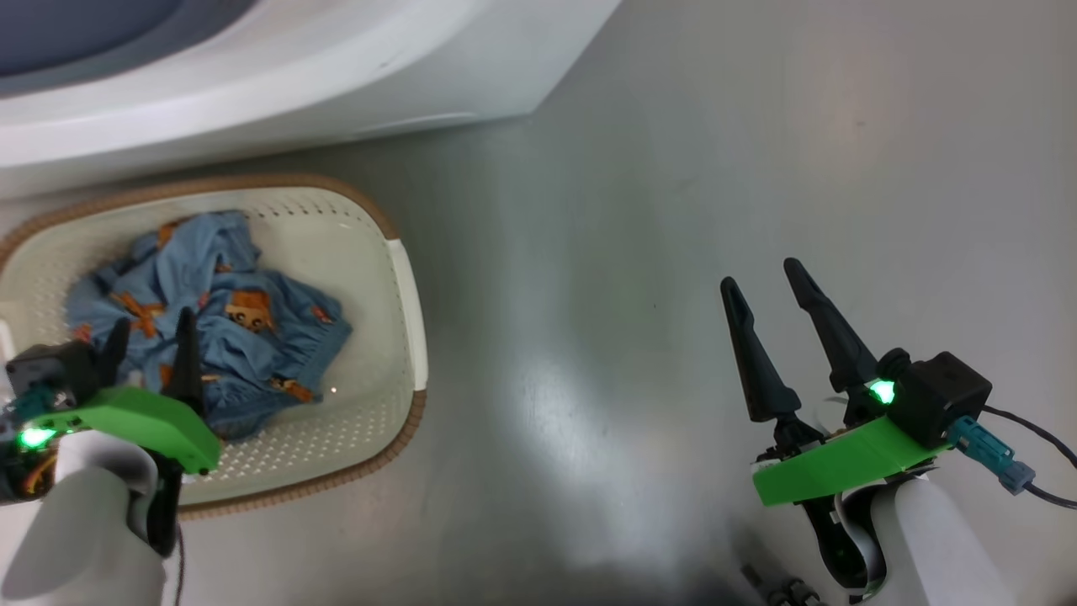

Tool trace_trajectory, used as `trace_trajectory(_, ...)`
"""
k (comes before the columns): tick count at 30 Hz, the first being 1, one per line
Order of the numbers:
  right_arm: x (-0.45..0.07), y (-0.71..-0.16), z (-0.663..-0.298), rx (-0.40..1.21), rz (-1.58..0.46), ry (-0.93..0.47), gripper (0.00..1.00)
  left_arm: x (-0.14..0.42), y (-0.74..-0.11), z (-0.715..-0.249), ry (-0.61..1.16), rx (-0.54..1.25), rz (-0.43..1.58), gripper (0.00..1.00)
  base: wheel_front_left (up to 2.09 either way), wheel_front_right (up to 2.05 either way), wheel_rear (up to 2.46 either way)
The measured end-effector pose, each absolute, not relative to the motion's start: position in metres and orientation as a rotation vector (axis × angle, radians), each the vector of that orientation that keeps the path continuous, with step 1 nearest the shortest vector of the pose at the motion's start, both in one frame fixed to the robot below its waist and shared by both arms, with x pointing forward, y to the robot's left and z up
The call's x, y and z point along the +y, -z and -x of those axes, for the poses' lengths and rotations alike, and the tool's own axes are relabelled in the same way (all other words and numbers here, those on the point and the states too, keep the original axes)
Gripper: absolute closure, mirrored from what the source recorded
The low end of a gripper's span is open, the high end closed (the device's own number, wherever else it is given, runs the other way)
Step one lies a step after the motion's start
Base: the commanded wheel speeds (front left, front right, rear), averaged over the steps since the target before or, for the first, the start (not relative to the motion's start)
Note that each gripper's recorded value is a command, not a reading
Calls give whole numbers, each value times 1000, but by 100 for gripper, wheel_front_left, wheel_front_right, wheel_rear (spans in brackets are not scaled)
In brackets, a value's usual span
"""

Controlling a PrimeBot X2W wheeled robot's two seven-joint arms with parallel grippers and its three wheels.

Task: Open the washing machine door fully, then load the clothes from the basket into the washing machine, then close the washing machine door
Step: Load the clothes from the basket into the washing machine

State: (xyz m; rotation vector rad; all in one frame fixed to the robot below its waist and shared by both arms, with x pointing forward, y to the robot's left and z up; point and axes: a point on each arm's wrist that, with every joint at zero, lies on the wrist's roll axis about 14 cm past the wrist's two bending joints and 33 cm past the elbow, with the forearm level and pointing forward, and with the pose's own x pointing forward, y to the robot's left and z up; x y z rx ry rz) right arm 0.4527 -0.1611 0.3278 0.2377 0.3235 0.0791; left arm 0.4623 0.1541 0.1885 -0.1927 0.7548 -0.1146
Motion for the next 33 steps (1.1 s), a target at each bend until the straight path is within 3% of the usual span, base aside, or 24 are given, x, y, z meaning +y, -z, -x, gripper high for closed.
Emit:
trace_trajectory(15,-169,-294,-449,390,-228,-49,0,156,-121,-459,136,1007,153,0,0,0,0)
trace_trajectory(33,-179,-276,-443,432,-210,-23,0,162,-80,-462,168,1187,21,0,0,0,0)
